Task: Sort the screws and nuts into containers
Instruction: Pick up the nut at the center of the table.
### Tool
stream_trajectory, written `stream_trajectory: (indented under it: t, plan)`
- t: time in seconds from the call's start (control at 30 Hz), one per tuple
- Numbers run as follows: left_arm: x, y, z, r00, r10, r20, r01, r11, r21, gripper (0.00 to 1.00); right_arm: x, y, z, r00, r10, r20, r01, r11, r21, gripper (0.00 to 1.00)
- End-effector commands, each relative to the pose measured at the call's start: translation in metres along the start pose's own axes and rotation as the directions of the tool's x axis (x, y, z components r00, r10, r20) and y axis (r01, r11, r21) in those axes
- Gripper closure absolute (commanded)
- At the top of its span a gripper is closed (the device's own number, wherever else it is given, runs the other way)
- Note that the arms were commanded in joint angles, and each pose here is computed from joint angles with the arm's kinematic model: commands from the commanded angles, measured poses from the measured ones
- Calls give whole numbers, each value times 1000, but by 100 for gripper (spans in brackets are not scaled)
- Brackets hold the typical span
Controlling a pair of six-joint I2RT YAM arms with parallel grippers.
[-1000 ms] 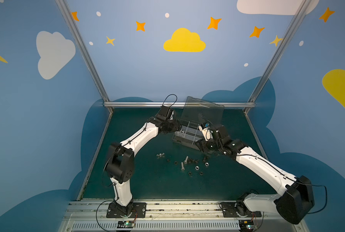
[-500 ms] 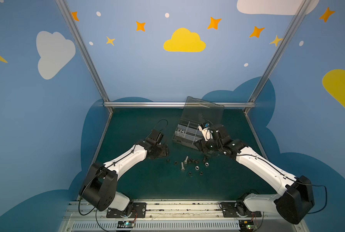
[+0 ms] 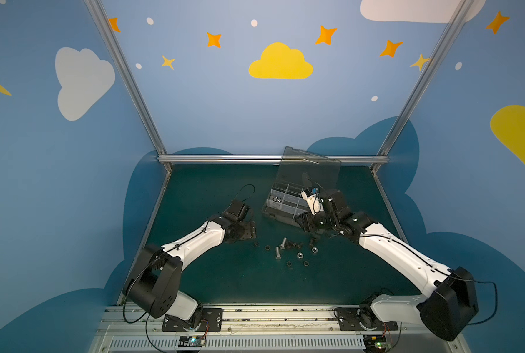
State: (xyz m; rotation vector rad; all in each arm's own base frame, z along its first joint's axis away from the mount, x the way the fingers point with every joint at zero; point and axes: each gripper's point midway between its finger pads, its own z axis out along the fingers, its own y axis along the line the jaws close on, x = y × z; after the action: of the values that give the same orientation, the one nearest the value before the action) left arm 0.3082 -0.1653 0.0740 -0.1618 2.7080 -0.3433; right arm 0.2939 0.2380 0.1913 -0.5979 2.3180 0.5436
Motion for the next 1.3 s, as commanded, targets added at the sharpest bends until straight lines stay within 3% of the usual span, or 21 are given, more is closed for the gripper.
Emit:
stream_trajectory:
  t: [0.0, 0.53, 1.27]
  plan:
    - [-4, 6, 6, 1000, 16, 12, -16, 999, -36, 15, -5, 4, -2, 1000, 7, 18, -7, 1000, -15, 40]
    - [4, 9, 29, 999, 5, -40, -6, 999, -39, 16, -1, 2, -3, 1000, 11, 19, -11, 1000, -7, 40]
    - [0, 13, 51, 992, 83, -91, -90, 993, -72, 17, -2, 1, 1, 1000, 14, 12, -14, 1000, 3, 40]
